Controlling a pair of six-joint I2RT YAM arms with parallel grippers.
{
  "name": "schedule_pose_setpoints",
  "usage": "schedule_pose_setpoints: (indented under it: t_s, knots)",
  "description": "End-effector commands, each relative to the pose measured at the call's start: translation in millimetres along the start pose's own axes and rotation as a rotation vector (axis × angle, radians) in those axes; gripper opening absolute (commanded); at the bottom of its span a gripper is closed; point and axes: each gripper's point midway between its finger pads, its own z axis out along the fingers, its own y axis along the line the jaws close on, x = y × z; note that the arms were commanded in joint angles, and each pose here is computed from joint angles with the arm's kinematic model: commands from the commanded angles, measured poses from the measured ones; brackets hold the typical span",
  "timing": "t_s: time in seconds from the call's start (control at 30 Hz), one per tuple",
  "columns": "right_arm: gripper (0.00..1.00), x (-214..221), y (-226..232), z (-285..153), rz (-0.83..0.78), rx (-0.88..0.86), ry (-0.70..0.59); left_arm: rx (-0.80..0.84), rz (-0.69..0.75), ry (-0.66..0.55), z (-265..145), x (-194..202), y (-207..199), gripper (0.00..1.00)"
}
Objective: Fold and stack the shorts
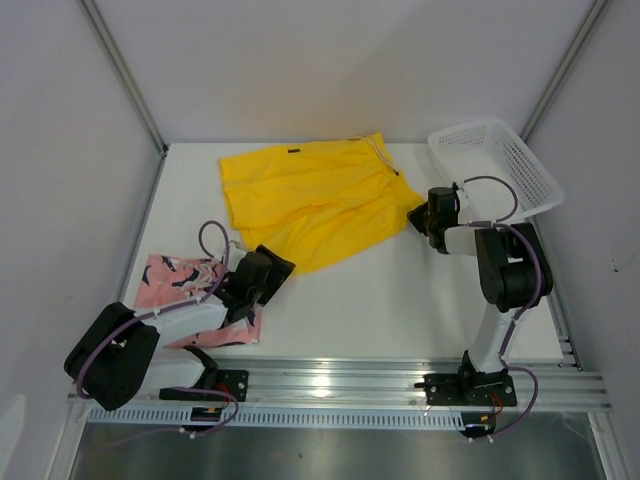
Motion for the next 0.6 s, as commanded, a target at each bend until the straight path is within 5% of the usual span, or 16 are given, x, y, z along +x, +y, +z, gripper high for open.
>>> schedule_pose_setpoints:
  t_s: [0.0,0.27,0.37,0.5,0.57]
  knots:
    - [0.00,-17.5,24.4,-13.1,0.011,-0.073,-0.069,-0.037,-0.040,-0.046,2.4,-2.2,15.2,0.85]
    - [0.00,-18.0,14.2,-33.6,0.022,-0.064,-0.100,-0.084,-0.043,-0.247,-2.2,-42.0,17.7,0.50]
    - [0.00,-21.1,9.3,-47.3,0.030,-0.059,-0.130,-0.109,-0.019,-0.267,2.8,-44.5,20.1,0.35]
    - [0.00,-17.6,3.8,-63.7,0.026,-0.049,-0.144,-0.132,0.022,-0.257,15.4,-40.5,19.8,0.03]
    - [0.00,-16.1,3.5,-73.6,0.016,-0.047,-0.151,-0.141,0.041,-0.253,19.7,-39.4,17.1,0.00]
